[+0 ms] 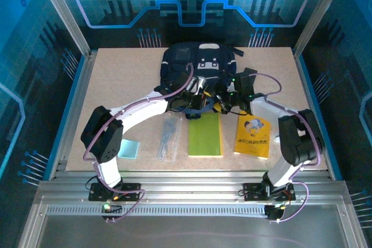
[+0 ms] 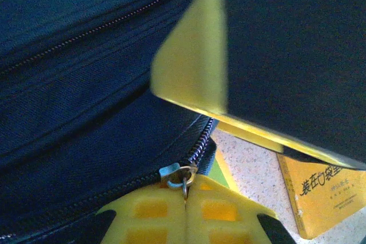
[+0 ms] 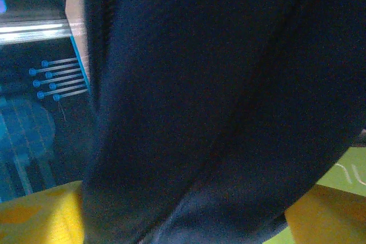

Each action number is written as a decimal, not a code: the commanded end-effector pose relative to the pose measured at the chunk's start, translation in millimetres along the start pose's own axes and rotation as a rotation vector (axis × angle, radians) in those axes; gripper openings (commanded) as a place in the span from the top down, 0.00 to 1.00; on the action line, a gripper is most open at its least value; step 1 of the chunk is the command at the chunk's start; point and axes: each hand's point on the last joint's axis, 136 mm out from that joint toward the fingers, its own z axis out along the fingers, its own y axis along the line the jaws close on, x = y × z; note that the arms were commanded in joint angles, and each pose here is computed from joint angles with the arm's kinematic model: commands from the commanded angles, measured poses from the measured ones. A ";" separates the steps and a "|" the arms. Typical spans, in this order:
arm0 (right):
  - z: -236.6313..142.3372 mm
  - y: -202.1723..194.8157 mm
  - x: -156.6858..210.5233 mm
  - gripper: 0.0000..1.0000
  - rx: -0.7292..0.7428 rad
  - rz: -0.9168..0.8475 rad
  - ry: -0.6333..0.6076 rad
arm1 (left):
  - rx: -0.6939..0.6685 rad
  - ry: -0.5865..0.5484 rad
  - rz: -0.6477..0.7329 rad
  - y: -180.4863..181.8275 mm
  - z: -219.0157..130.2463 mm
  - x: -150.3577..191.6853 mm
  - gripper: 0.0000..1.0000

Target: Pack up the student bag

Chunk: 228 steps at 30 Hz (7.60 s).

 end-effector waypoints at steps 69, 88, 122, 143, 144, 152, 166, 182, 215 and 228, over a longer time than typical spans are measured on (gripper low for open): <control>-12.7 10.6 6.1 0.18 0.048 -0.109 0.008 | -0.067 -0.196 0.031 5.8 -20.6 -34.8 1.00; -1.9 -68.9 -42.4 1.00 0.282 -0.049 -0.190 | -0.438 -0.022 -0.043 141.6 -27.1 34.2 1.00; -87.3 -17.2 6.1 0.27 0.292 -0.442 0.005 | -0.401 -0.105 -0.185 126.5 -78.1 -2.6 0.24; -51.4 -127.7 93.2 0.56 0.374 -0.368 0.148 | -0.190 0.295 -0.198 37.9 -3.3 144.3 0.73; -48.4 -129.6 95.0 0.57 0.379 -0.374 0.152 | -0.196 0.303 -0.198 40.1 -0.5 148.3 0.73; -32.8 -141.5 105.3 0.59 0.411 -0.389 0.194 | -0.228 0.381 -0.220 51.8 16.8 173.2 0.72; -37.0 -159.4 109.3 0.57 0.538 -0.432 0.191 | -0.243 0.463 -0.226 58.3 29.6 192.5 0.78; -26.5 -74.3 127.4 0.59 0.159 -0.405 0.218 | -0.196 0.490 -0.225 46.7 36.5 197.5 0.83; -29.4 -20.8 144.0 0.71 -0.160 -0.427 0.240 | -0.190 0.486 -0.241 43.7 40.1 196.3 0.83; -36.5 -24.5 147.8 0.75 -0.133 -0.444 0.260 | -0.198 0.490 -0.234 44.7 40.1 195.6 0.83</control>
